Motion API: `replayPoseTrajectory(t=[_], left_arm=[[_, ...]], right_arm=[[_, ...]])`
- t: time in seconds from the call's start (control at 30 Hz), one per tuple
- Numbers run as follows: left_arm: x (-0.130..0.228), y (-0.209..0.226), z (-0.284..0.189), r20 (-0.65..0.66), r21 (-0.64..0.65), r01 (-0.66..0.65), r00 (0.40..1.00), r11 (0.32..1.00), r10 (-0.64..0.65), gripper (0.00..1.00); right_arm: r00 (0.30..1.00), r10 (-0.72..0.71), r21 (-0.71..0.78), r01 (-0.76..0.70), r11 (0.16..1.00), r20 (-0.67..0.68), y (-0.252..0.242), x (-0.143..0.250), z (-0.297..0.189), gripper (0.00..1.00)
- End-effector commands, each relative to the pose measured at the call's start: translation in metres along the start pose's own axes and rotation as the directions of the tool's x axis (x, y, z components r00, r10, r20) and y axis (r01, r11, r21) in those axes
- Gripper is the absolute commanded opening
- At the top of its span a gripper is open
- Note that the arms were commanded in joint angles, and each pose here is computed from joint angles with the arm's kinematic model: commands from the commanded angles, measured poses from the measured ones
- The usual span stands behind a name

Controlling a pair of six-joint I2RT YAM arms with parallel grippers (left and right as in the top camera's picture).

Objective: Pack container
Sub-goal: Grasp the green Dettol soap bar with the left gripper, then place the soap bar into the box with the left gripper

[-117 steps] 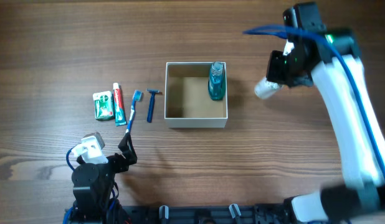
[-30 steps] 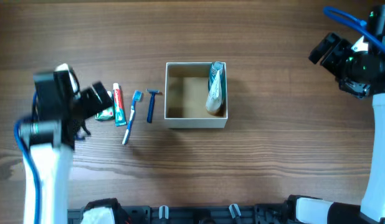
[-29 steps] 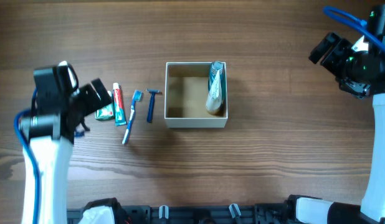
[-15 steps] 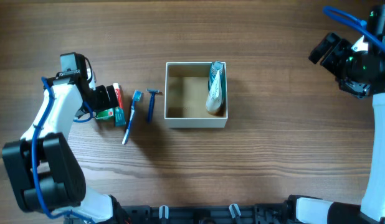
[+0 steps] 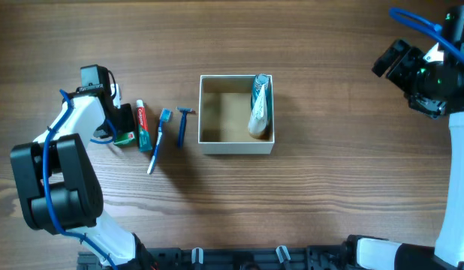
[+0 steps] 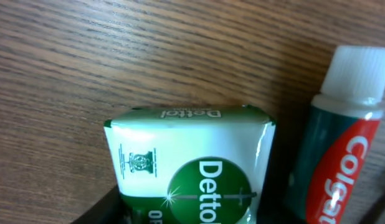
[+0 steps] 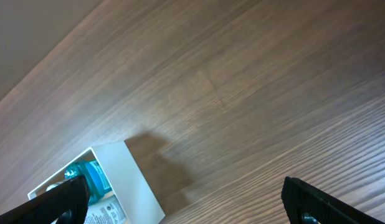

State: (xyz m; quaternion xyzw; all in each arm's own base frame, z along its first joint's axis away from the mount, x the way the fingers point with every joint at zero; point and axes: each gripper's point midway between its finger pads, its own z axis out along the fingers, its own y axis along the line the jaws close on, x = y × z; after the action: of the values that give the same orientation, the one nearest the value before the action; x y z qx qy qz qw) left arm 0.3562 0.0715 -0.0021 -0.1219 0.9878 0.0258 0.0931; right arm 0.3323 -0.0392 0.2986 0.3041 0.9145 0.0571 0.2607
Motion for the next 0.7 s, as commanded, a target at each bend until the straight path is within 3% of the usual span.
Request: replayPoseTrajectory(t=[0.0, 0.13, 0.3, 0.4, 0.53, 0.67], left_arm=[[0.003, 0.006, 0.000, -0.022, -0.021, 0.002, 1.000, 1.000, -0.002, 0.24], [-0.016, -0.002, -0.047, 0.046, 0.001, 0.057, 0.997, 0.998, -0.057, 0.20], [-0.037, -0.050, -0.144, 0.192, 0.058, -0.063, 0.980, 0.996, 0.051, 0.19], [-0.033, -0.100, -0.196, 0.314, 0.119, -0.148, 0.944, 0.982, 0.104, 0.20], [-0.013, -0.167, -0.218, 0.372, 0.202, -0.236, 0.916, 0.950, 0.149, 0.24], [0.005, -0.215, -0.201, 0.335, 0.233, -0.287, 0.920, 0.929, 0.201, 0.24]], right_arm=[[1.000, 0.005, 0.000, -0.005, 1.000, -0.013, 0.000, 0.001, 0.004, 1.00], [1.000, 0.004, 0.000, -0.004, 1.000, -0.013, 0.000, 0.001, 0.004, 1.00], [1.000, 0.005, 0.000, -0.005, 1.000, -0.013, 0.000, 0.001, 0.004, 1.00], [1.000, 0.005, 0.000, -0.005, 1.000, -0.014, 0.000, 0.001, 0.004, 1.00], [1.000, 0.005, 0.000, -0.005, 1.000, -0.013, 0.000, 0.001, 0.004, 1.00], [1.000, 0.005, 0.000, -0.005, 1.000, -0.014, 0.000, 0.001, 0.004, 1.00]])
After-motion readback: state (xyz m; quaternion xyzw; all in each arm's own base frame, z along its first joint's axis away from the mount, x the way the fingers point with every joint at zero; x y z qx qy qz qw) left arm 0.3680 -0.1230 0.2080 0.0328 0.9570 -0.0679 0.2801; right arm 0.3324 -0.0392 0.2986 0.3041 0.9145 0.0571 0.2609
